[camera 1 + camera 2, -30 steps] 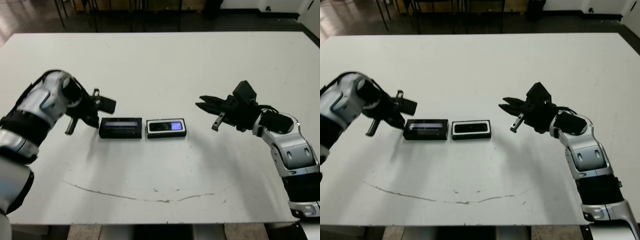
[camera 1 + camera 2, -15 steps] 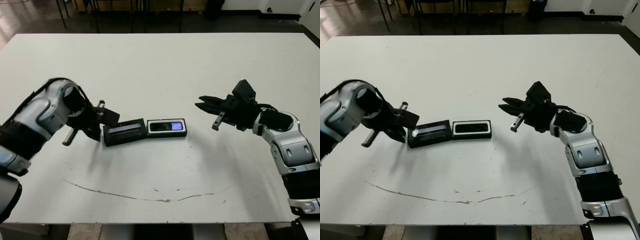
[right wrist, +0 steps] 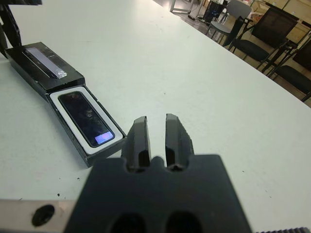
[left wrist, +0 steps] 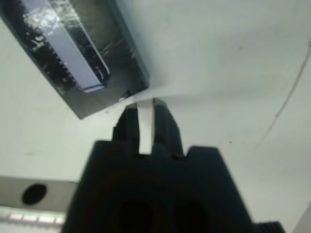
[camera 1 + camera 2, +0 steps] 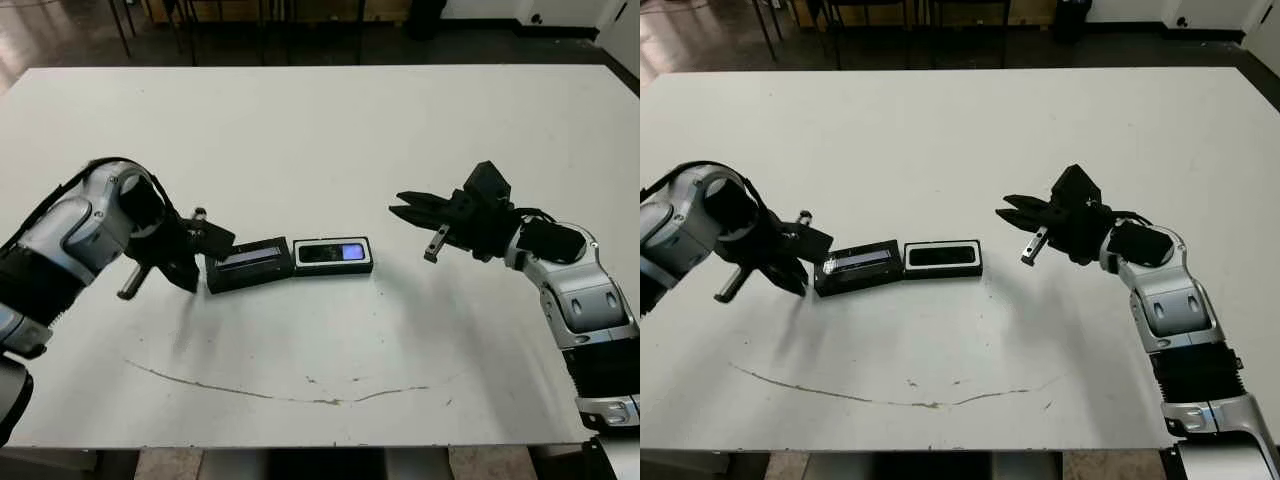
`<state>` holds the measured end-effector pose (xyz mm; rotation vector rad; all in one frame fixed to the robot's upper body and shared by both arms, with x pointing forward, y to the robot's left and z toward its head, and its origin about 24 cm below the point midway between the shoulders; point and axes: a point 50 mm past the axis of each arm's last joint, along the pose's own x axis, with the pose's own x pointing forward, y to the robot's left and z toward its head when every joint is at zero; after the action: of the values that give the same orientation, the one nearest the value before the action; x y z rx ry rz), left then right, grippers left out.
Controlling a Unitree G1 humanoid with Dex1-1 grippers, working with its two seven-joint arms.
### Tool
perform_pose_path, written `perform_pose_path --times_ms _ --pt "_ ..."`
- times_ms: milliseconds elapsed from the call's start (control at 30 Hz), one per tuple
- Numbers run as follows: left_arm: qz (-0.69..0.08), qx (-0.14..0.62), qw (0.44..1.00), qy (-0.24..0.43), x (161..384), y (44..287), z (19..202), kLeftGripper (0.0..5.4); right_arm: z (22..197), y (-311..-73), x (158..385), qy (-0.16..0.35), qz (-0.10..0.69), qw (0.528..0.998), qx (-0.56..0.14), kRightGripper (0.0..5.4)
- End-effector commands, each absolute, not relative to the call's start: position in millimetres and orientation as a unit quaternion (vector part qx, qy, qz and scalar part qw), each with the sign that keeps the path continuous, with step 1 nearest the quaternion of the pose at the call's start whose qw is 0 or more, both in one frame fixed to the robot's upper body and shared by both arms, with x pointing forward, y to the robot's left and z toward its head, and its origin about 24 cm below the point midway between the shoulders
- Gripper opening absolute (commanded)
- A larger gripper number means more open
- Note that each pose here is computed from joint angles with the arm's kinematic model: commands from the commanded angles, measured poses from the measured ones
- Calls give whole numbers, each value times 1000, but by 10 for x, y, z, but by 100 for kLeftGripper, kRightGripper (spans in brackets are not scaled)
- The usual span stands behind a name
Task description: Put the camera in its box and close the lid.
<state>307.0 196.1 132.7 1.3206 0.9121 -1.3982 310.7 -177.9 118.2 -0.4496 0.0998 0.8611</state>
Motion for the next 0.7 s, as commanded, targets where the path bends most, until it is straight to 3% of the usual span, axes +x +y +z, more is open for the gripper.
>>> perform_pose_path --times_ms 33,300,533,700 --pt "-519 589 510 351 3121 2129 1445 0 1156 -1790 3116 58 416 882 -214 2" --pt "-318 676 591 305 3310 2605 1810 0 1132 -1802 3097 59 417 883 -208 2" --pt "-245 711 568 335 3270 2844 1943 0 1115 -1833 3086 68 417 884 -201 2" --pt "-275 606 712 225 3180 2875 2068 66 1101 -1836 3083 69 417 884 -202 0"
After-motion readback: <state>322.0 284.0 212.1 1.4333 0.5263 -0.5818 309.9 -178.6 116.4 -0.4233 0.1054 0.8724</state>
